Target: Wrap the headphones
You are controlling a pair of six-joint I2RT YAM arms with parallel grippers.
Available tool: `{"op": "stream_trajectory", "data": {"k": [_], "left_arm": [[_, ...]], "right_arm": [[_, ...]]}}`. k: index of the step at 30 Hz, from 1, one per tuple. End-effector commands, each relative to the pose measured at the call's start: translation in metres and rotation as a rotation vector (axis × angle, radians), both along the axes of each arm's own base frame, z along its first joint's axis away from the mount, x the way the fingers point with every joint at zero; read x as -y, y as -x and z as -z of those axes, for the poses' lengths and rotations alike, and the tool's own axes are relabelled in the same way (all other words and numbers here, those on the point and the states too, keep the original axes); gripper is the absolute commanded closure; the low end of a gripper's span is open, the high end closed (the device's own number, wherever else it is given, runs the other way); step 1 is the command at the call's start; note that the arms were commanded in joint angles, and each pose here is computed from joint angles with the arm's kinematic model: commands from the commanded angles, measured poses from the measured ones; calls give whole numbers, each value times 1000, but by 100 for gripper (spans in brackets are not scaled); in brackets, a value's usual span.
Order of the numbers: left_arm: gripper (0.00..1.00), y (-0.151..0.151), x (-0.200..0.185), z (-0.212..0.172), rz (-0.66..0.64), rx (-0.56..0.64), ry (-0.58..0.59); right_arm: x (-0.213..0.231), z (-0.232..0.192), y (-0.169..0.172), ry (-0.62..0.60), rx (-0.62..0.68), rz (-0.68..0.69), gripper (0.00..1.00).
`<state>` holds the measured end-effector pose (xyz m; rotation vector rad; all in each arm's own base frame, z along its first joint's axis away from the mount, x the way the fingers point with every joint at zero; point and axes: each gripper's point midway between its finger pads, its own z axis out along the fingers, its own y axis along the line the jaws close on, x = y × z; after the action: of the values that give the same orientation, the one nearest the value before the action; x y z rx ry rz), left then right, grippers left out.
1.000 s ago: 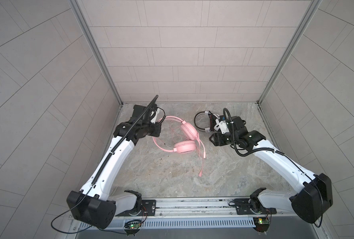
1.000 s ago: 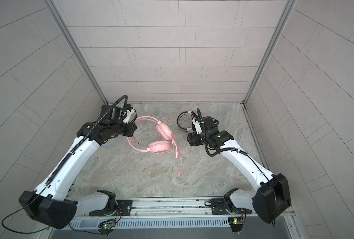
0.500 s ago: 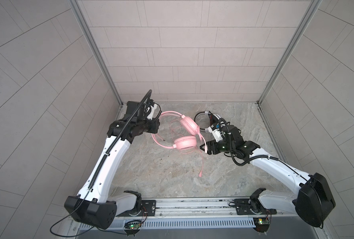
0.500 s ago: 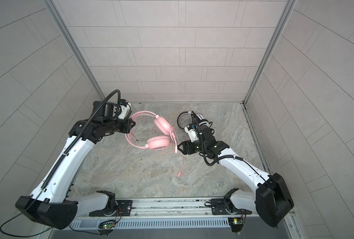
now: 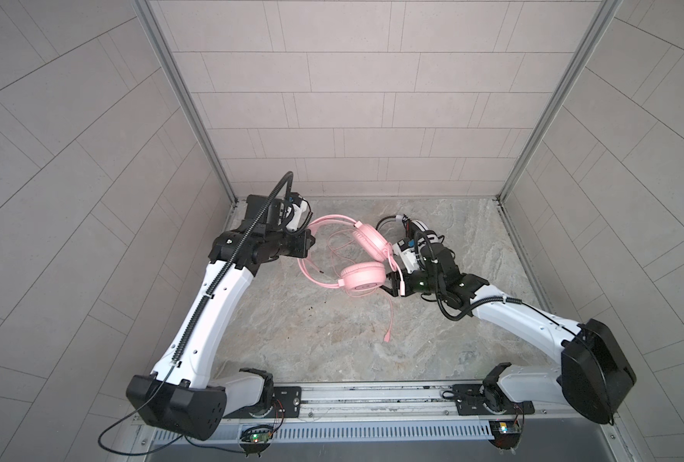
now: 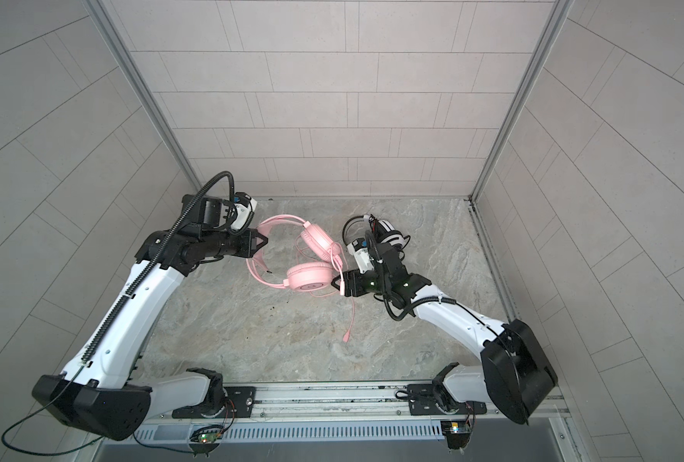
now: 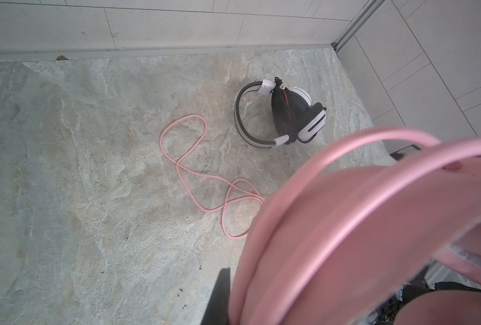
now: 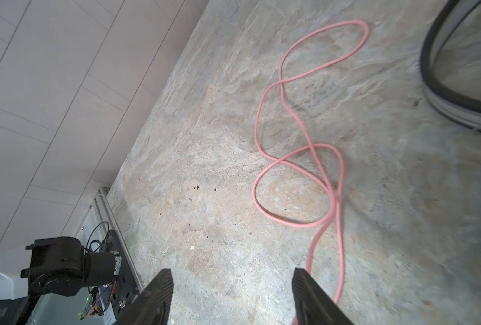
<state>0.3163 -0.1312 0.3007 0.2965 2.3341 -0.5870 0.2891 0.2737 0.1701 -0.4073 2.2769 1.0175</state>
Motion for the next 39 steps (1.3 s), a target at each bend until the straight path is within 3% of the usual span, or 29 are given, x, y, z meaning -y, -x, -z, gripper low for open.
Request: {"op": "stream_trajectory", "data": {"k": [1, 4, 11, 18, 25, 33, 39], "left_arm": [[100, 1, 5, -17, 12, 38, 65], [100, 5, 2, -14, 10, 34, 42], [100, 10, -14, 0, -36, 17, -34], [100, 6, -28, 10, -104, 0, -62], [100, -5, -49, 16, -231, -30, -73], [100, -4, -17, 9, -90, -38, 22], [100, 9, 5, 15, 40, -37, -60]], "right_arm": [[-16, -27, -13, -51, 55, 7, 58], [-6, -30, -20, 9, 78, 45, 87], [69, -62, -34, 82, 156, 249, 99], [146, -103, -15, 187, 273, 452, 100], [158, -136, 20, 173, 348, 434, 100], [126, -168, 28, 160, 391, 248, 100], [108, -187, 18, 206, 433, 181, 100]]}}
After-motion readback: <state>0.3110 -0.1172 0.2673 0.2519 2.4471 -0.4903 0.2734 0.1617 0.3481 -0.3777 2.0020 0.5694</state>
